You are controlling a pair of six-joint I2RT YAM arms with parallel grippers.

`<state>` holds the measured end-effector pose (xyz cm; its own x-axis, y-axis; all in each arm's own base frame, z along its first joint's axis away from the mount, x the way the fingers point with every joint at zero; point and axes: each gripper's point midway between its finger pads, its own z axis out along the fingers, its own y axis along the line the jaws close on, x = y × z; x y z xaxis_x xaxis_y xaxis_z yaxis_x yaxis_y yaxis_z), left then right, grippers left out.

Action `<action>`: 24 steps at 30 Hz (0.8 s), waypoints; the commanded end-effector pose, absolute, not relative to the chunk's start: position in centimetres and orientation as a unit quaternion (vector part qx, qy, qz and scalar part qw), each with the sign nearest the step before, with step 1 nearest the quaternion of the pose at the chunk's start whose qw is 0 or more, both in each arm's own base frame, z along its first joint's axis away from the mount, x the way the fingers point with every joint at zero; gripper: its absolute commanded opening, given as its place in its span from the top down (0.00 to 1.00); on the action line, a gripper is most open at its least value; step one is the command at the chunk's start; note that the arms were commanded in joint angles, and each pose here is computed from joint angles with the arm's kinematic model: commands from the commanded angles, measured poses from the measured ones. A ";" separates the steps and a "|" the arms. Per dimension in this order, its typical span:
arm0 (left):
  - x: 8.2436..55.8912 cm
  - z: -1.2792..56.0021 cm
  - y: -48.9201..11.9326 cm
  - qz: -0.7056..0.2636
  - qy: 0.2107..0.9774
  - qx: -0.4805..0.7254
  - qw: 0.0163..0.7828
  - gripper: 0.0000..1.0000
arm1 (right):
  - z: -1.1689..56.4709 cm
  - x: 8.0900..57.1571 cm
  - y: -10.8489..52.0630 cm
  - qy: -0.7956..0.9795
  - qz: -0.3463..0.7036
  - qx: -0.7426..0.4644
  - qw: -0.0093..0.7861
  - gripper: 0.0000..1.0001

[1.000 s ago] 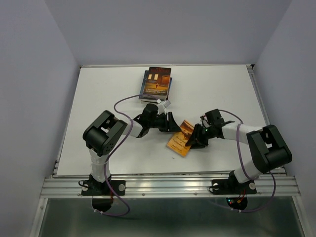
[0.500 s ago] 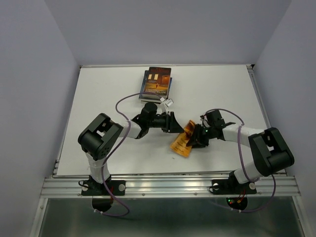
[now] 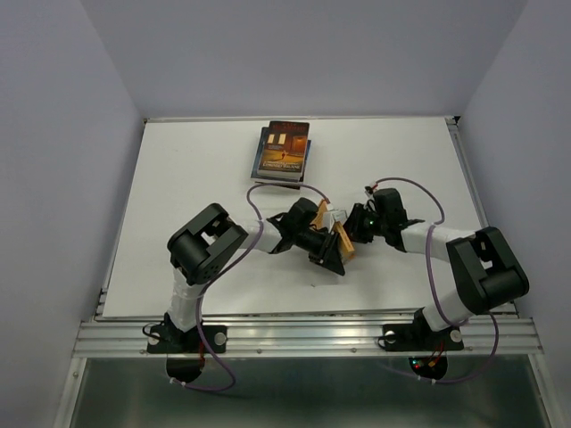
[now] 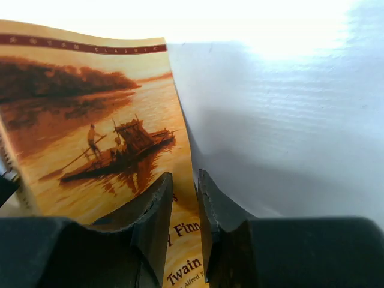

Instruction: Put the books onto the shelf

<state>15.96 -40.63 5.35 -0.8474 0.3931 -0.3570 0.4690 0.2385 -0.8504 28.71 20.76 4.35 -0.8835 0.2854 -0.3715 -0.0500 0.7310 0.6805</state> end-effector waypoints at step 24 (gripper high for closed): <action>21.8 6.2 -31.4 -0.513 0.851 0.082 0.079 0.01 | 8.6 30.9 24.2 0.856 0.412 -0.056 0.307 0.83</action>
